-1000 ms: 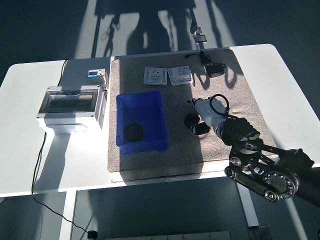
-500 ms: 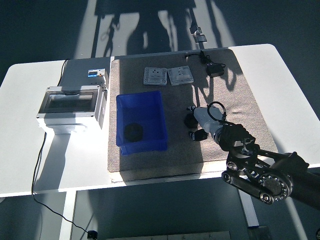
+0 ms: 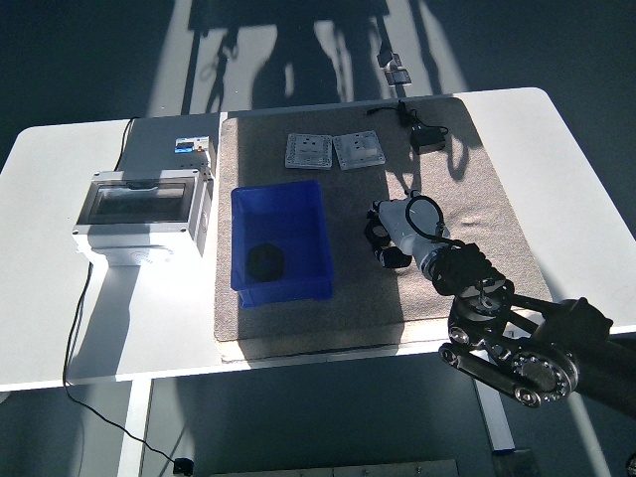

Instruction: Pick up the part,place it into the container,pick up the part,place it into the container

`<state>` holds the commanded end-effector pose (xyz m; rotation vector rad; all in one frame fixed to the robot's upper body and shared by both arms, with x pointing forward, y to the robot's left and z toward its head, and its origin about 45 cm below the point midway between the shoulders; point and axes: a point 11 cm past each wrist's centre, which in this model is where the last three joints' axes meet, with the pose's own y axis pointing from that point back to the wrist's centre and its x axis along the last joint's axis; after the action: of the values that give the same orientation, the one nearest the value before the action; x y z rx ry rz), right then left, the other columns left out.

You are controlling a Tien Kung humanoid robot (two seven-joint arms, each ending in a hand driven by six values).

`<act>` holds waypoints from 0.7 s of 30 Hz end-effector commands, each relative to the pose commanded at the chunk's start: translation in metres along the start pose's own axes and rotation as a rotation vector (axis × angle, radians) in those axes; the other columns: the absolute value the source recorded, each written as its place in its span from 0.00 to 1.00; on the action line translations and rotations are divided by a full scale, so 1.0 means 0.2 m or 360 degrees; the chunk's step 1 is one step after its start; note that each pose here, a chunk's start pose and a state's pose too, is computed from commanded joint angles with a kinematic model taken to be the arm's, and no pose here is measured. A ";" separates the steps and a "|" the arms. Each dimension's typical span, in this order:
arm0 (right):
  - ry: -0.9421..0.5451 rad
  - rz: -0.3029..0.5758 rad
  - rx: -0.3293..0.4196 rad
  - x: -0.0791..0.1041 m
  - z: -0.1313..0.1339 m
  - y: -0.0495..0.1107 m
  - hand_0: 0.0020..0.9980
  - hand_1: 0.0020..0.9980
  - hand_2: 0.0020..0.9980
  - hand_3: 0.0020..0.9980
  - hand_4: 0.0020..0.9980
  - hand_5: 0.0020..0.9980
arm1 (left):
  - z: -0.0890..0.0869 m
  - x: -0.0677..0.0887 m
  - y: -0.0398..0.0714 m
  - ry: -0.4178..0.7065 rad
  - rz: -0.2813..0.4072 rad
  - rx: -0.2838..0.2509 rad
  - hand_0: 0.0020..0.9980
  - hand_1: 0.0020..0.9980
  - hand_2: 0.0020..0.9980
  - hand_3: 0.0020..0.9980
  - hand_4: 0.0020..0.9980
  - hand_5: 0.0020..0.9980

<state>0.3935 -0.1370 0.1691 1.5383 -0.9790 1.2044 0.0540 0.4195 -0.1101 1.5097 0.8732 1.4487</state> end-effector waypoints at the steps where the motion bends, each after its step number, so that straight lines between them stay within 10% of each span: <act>1: -0.0018 0.0055 0.0018 0.04 0.00 0.00 0.88 0.52 0.42 0.58 0.28 0.00 | 0.00 0.00 0.00 -0.0002 0.0000 -0.0001 0.68 0.55 0.61 0.66 0.61 0.83; 10: -0.0331 0.0360 0.0392 0.28 -0.21 0.04 0.82 0.48 0.42 0.58 0.29 0.00 | 0.00 0.00 0.00 -0.0028 -0.0001 -0.0004 0.68 0.56 0.62 0.67 0.61 0.83; 20: -0.0276 -0.0104 0.0568 0.02 -0.37 0.07 0.84 0.52 0.46 0.59 0.30 0.00 | 0.00 0.00 0.00 -0.0029 -0.0003 -0.0003 0.68 0.56 0.62 0.67 0.62 0.83; 21: -0.0271 -0.0115 0.0567 0.01 -0.37 0.07 0.85 0.59 0.61 0.62 0.29 0.01 | -0.01 0.00 0.00 -0.0030 -0.0003 -0.0002 0.68 0.56 0.62 0.67 0.62 0.82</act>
<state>0.3629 -0.0695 0.1811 1.9654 -0.8384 1.2603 0.0530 0.4192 -0.1104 1.5186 0.8625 1.4313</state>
